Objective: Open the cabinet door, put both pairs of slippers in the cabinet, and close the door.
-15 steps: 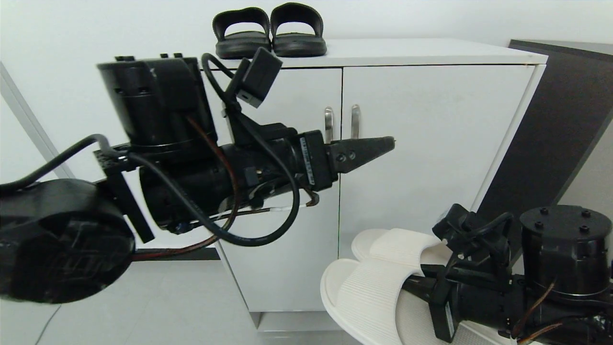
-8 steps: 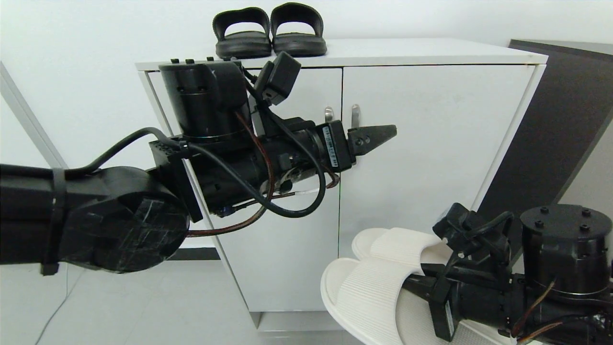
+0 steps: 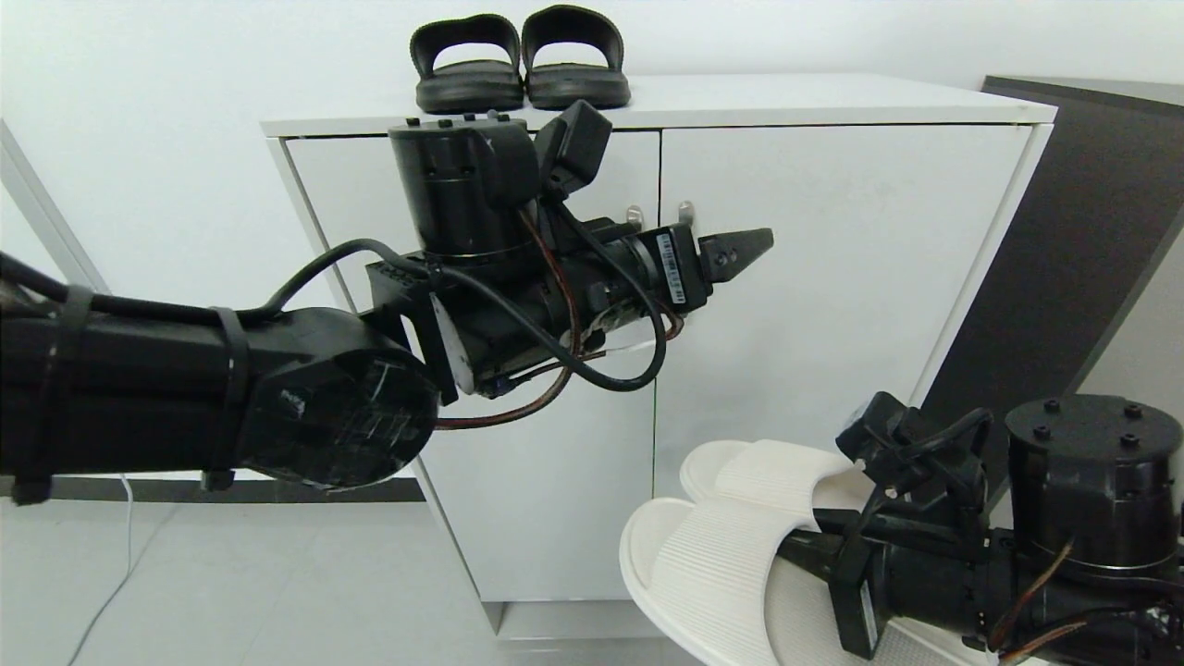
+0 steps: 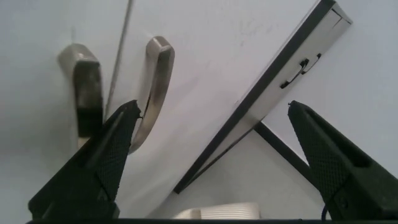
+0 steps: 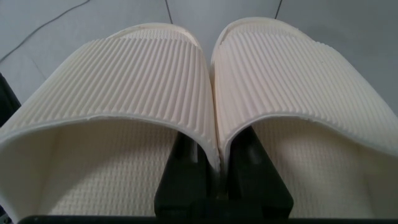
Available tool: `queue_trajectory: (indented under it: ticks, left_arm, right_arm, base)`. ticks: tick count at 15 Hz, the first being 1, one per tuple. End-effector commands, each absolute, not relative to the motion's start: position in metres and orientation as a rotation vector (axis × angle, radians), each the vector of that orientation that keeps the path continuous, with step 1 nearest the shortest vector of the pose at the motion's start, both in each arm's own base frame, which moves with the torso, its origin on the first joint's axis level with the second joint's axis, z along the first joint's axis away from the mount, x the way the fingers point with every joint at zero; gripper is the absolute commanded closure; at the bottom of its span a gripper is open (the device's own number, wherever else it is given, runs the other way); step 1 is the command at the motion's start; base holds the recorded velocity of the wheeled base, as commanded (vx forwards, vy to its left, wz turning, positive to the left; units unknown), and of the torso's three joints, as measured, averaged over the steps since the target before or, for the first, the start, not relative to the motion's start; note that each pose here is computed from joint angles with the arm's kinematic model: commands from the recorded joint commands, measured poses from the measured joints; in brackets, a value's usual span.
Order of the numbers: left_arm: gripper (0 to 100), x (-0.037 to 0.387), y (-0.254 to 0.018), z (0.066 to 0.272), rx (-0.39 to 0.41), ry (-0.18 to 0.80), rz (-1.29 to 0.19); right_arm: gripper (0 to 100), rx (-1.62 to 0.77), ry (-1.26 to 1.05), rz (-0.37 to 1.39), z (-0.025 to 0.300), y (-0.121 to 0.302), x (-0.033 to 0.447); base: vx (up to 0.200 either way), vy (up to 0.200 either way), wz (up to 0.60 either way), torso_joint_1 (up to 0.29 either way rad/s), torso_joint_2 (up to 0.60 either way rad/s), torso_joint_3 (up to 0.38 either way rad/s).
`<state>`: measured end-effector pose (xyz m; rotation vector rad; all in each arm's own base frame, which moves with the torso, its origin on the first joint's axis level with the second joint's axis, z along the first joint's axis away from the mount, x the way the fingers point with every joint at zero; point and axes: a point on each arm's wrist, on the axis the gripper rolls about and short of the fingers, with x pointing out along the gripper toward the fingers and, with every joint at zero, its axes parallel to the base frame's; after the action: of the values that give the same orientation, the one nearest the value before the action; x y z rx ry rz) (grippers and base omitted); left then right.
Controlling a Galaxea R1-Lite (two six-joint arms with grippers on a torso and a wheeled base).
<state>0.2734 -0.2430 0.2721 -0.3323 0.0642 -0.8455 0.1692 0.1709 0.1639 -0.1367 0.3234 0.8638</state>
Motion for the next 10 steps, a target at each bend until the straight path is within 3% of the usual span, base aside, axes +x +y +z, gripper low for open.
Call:
queue_trajectory:
  ticks: [1, 4, 5, 10]
  left_arm:
    - [0, 0.281, -0.249, 0.266, -0.33, 0.075, -0.84]
    - [0, 0.284, -0.252, 0.266, -0.332, 0.073, -0.842]
    - [100, 0.283, -0.251, 0.266, -0.332, 0.073, -0.844]
    - [100, 0.267, -0.239, 0.266, -0.333, 0.091, -0.844]
  right_arm:
    - [100, -0.136, 0.321, 0.864, 0.164, 0.171, 0.169]
    - [100, -0.136, 0.32, 0.864, 0.165, 0.171, 0.169]
    - [100, -0.136, 0.321, 0.866, 0.165, 0.171, 0.169]
    - [100, -0.129, 0.328, 0.925, 0.163, 0.167, 0.163]
  base:
    - [0.0, 0.0, 0.0, 0.0, 0.0, 0.0]
    - [0.0, 0.0, 0.0, 0.0, 0.0, 0.0]
    - [0.0, 0.0, 0.0, 0.0, 0.0, 0.0]
    - [0.0, 0.0, 0.0, 0.0, 0.0, 0.0]
